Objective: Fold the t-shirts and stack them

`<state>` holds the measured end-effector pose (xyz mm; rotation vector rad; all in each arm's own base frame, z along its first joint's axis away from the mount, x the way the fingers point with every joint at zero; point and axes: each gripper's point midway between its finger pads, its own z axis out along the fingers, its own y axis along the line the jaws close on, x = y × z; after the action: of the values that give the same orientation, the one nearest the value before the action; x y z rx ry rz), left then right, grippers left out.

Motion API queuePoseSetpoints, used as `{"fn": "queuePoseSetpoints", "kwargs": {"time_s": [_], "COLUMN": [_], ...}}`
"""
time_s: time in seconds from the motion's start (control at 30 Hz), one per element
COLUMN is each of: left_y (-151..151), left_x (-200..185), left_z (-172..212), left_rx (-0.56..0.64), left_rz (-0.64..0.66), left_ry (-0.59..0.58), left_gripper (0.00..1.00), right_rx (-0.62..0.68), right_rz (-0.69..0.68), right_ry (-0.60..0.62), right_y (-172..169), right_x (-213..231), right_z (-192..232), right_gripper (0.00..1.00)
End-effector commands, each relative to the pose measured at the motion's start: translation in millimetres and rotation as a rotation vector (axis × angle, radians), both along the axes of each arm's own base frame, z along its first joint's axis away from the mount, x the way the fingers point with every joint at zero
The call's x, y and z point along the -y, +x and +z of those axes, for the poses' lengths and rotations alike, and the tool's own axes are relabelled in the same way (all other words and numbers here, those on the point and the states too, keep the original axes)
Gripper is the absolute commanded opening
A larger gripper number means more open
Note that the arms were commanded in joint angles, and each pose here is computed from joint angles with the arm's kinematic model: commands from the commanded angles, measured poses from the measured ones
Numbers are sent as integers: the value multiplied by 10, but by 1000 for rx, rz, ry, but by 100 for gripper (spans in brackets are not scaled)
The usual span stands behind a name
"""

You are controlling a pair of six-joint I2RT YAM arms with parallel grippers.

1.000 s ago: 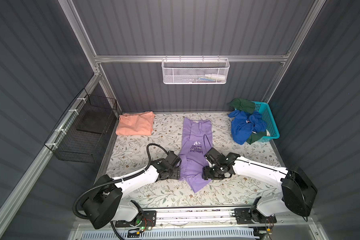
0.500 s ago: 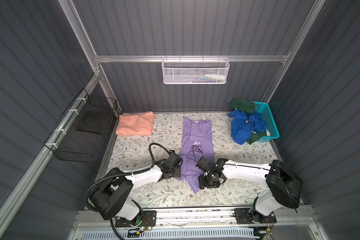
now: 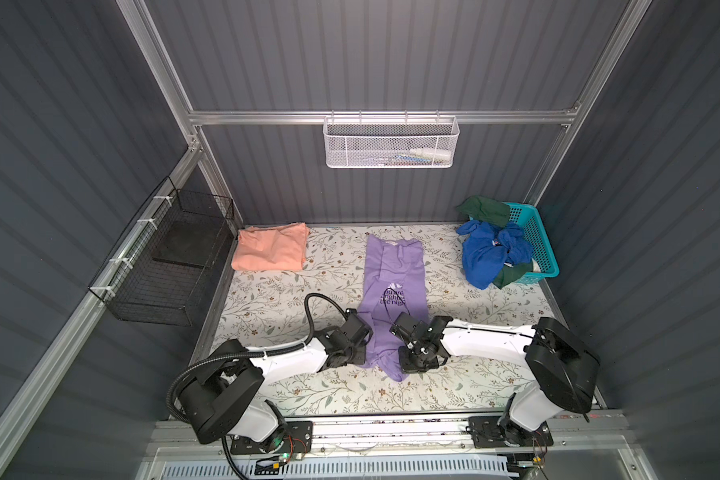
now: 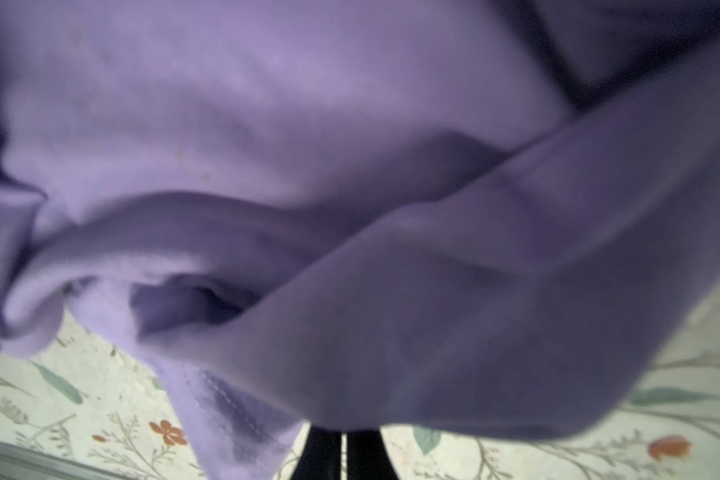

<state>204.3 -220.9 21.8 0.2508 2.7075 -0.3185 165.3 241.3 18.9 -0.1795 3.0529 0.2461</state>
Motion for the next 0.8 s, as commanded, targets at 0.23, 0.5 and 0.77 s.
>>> {"fn": "queuePoseSetpoints", "kwargs": {"time_s": [0.23, 0.5, 0.77], "left_y": [-662, -874, -907], "left_x": [-208, -43, 21], "left_z": [-9, 150, 159], "left_rx": [-109, -68, -75], "left_rz": [111, 66, 21], "left_ry": [-61, -7, 0], "left_gripper": [0, 46, 53], "right_rx": [-54, -19, -20], "right_rz": [64, 49, -63], "right_ry": [-12, -99, 52], "right_y": [-289, -422, -593], "right_x": [273, 705, 713], "right_z": [134, 189, 176], "right_gripper": [0, 9, 57]}}
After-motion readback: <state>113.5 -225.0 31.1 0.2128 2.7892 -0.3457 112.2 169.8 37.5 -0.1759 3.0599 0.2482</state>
